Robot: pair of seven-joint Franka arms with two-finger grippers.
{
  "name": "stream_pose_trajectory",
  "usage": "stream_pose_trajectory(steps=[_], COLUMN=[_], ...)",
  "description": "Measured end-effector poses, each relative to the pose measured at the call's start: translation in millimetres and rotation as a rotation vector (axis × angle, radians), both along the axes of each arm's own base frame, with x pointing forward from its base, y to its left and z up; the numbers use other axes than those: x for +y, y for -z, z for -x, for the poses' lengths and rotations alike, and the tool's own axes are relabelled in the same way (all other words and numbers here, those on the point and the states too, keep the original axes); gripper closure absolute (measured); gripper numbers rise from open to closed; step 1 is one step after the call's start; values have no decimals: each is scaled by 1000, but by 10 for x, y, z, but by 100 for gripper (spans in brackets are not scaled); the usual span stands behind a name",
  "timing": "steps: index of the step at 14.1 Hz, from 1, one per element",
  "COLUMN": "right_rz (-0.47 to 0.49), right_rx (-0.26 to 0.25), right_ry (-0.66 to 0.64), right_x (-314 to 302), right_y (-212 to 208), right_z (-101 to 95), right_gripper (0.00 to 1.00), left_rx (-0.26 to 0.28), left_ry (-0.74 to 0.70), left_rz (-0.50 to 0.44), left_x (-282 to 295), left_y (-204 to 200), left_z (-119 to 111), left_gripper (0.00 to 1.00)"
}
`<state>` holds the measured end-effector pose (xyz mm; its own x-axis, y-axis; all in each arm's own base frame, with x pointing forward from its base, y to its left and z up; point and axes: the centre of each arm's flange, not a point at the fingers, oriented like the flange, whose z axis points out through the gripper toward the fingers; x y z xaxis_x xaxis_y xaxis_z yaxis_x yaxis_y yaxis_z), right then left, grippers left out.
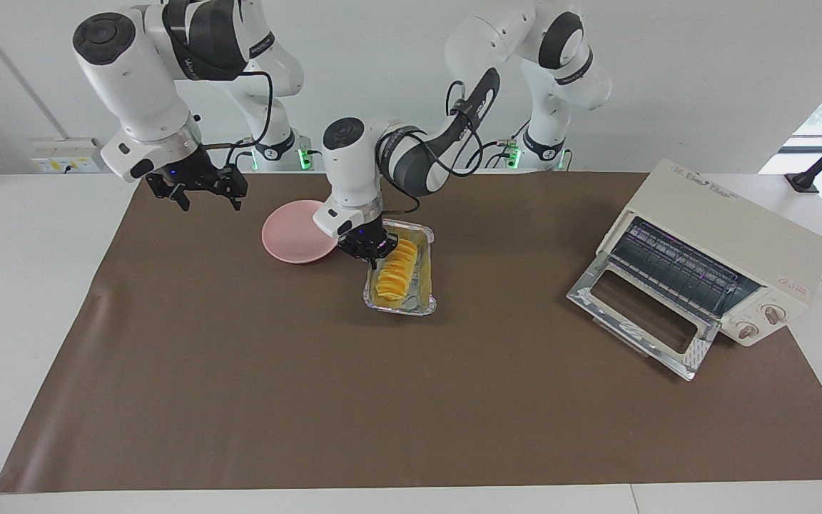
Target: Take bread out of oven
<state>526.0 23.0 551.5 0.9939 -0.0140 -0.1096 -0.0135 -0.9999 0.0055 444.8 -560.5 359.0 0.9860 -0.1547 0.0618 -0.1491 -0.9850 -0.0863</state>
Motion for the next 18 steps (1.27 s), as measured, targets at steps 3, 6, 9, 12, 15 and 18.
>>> stream_pose_trajectory(steps=[3, 6, 9, 12, 15, 18], right_rz=[0, 0, 0, 0, 0, 0], right_rx=[0, 0, 0, 0, 0, 0], right_ry=[0, 0, 0, 0, 1, 41], right_x=[0, 0, 0, 0, -7, -228], right_y=[0, 0, 0, 0, 0, 0], right_z=[0, 0, 0, 0, 0, -5], right_gripper=[0, 0, 0, 0, 0, 0], left_rx=[12, 7, 19, 83, 91, 98], left_ry=[11, 8, -32, -167, -321, -420], left_rz=[-14, -10, 24, 98, 183, 184], left_x=[-44, -35, 6, 352, 1160, 2242], left_y=[146, 160, 67, -295, -1060, -1869], left_z=[50, 22, -78, -544, -1158, -1418], left_gripper=[98, 86, 51, 14, 0, 0])
